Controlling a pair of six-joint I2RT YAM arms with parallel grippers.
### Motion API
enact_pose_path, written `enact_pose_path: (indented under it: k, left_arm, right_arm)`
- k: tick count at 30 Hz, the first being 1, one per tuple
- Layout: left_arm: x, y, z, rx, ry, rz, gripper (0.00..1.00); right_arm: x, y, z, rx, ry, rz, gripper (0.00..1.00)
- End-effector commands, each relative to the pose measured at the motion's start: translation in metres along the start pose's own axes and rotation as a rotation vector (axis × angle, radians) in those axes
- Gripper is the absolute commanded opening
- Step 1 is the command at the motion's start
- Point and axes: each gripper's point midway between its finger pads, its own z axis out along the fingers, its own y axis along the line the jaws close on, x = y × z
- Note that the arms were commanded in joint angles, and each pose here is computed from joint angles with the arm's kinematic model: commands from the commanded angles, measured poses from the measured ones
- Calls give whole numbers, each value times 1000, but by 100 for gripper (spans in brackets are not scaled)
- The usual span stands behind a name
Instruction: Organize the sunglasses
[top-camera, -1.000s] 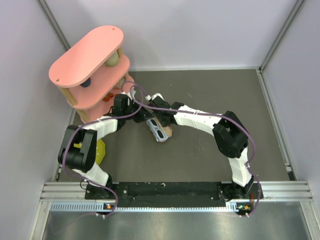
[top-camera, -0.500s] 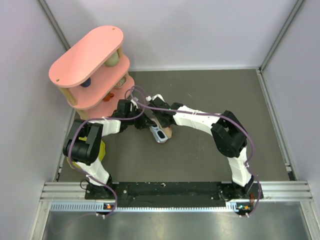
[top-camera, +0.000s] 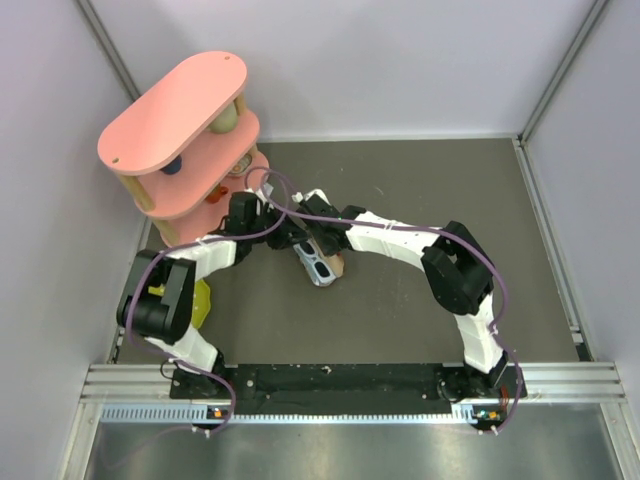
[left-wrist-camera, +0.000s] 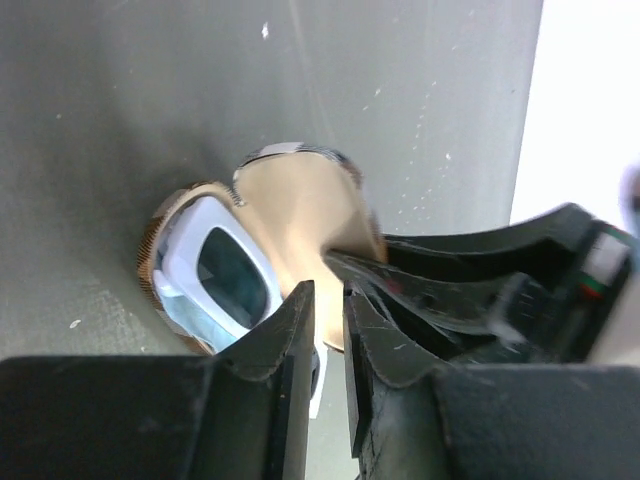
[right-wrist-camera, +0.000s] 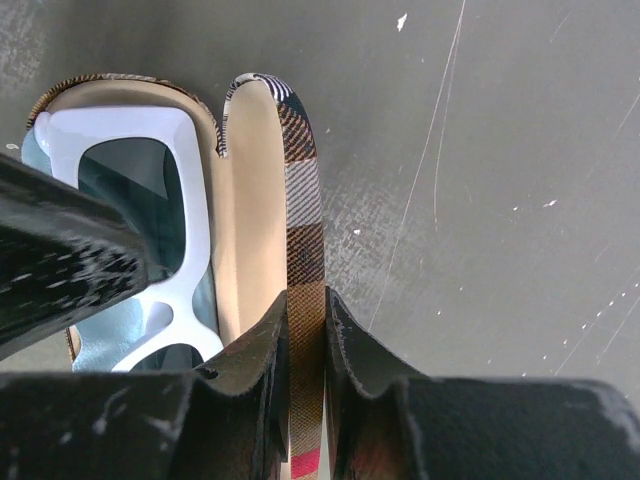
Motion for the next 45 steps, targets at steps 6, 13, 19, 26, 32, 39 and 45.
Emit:
enact_pose_path:
  k: [6, 13, 19, 26, 32, 39, 45]
  left_arm:
    - [-15, 7, -37, -198, -129, 5, 15]
    - [25, 46, -29, -272, -24, -142, 7]
    - [29, 51, -17, -295, 45, -200, 3]
    - [35, 47, -5, -253, 103, -237, 3]
    - [36, 46, 2, -243, 128, -254, 3]
    - [30, 39, 2, -226, 122, -241, 2]
    - [29, 29, -3, -180, 103, -200, 2]
  right_arm:
    - [-33, -3, -18, 25, -93, 23, 0]
    - [-30, -6, -22, 42, -83, 45, 0]
    - [-32, -6, -25, 37, -84, 59, 7]
    - [-40, -5, -35, 20, -99, 82, 32]
    - [-48, -3, -46, -2, -122, 114, 48]
    - [-47, 4, -47, -41, -111, 135, 48]
    - [-48, 5, -49, -51, -114, 147, 42]
